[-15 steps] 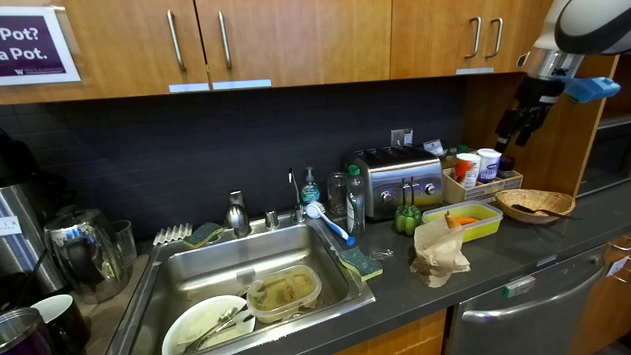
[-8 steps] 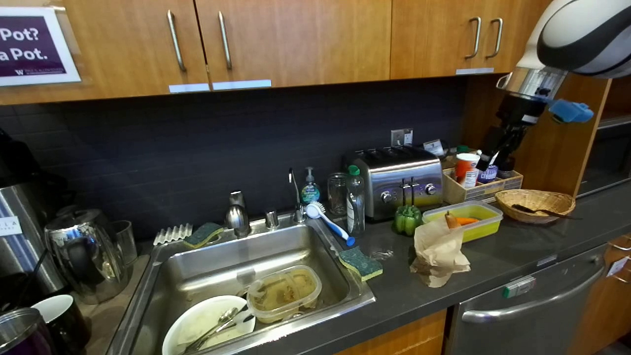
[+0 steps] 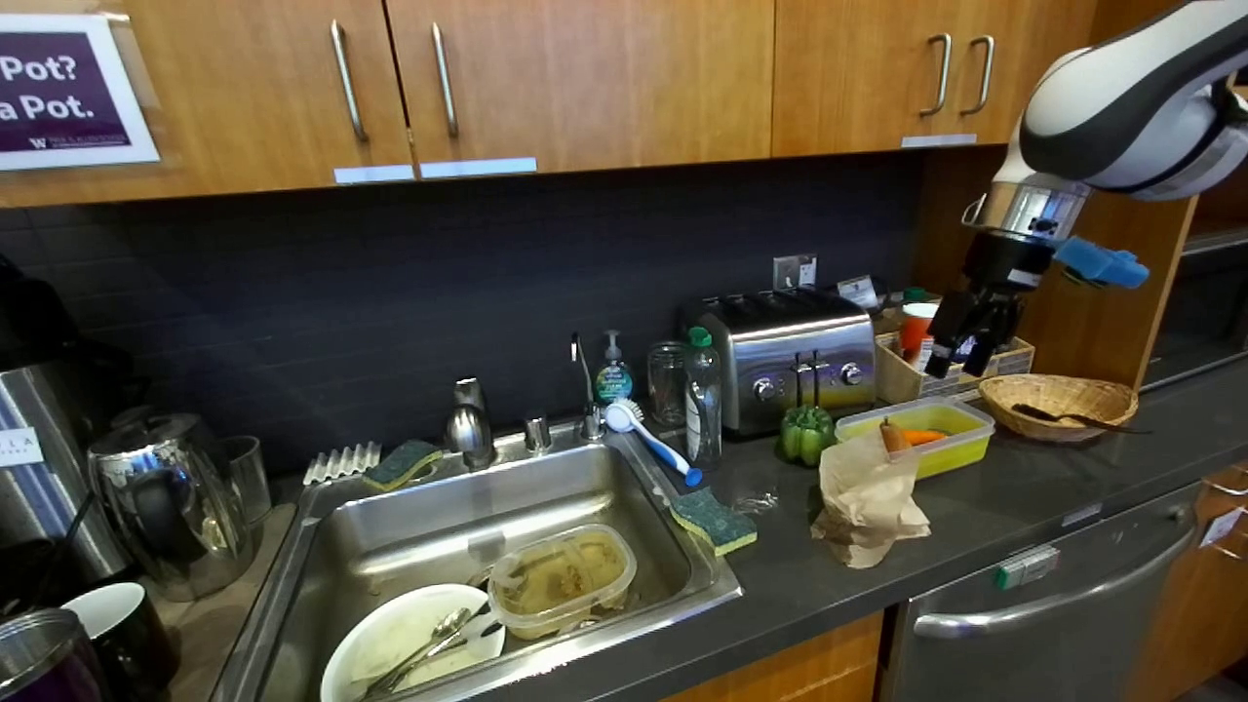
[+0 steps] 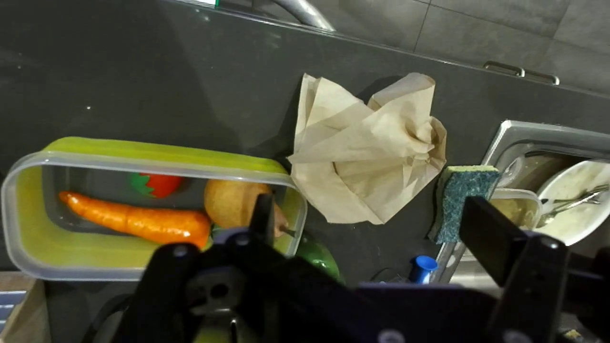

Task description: Use the paper towel to wipe the counter top

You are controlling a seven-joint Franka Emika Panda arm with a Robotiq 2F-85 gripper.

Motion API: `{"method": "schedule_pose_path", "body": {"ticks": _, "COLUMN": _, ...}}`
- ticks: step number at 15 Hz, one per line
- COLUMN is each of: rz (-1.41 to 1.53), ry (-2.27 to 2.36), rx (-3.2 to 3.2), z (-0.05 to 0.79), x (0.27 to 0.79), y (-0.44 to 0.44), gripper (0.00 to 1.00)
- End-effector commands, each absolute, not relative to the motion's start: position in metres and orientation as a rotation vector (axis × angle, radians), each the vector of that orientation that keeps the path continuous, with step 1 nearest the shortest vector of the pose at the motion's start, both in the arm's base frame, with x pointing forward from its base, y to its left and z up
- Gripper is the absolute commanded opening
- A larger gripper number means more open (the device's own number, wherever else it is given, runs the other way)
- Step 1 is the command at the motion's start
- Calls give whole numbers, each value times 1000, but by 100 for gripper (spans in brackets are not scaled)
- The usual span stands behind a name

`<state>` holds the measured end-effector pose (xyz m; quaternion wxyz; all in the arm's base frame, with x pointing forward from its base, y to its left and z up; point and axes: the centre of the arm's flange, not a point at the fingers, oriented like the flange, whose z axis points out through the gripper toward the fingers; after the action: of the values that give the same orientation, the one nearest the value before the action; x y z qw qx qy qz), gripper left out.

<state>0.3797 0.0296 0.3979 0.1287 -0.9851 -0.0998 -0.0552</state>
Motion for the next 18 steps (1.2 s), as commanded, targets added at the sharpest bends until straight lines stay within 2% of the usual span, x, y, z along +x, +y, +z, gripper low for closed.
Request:
{"method": "schedule_pose_path", "body": {"ticks": 1, "rz": -81, "ry": -232, "rx": -2815, "z": 385, "x": 400, "y": 37, "gripper": 100}}
{"method": "schedule_pose_path", "body": {"ticks": 11, "rz": 116, "ry": 35, "rx": -2686, "z": 340, "x": 421, "y": 57, "gripper": 100}}
{"method": "schedule_pose_path", "body": {"ticks": 18, "rz": 232, "ry": 177, "rx": -2598, "z": 313, "x": 408, "y": 69, "gripper": 100}}
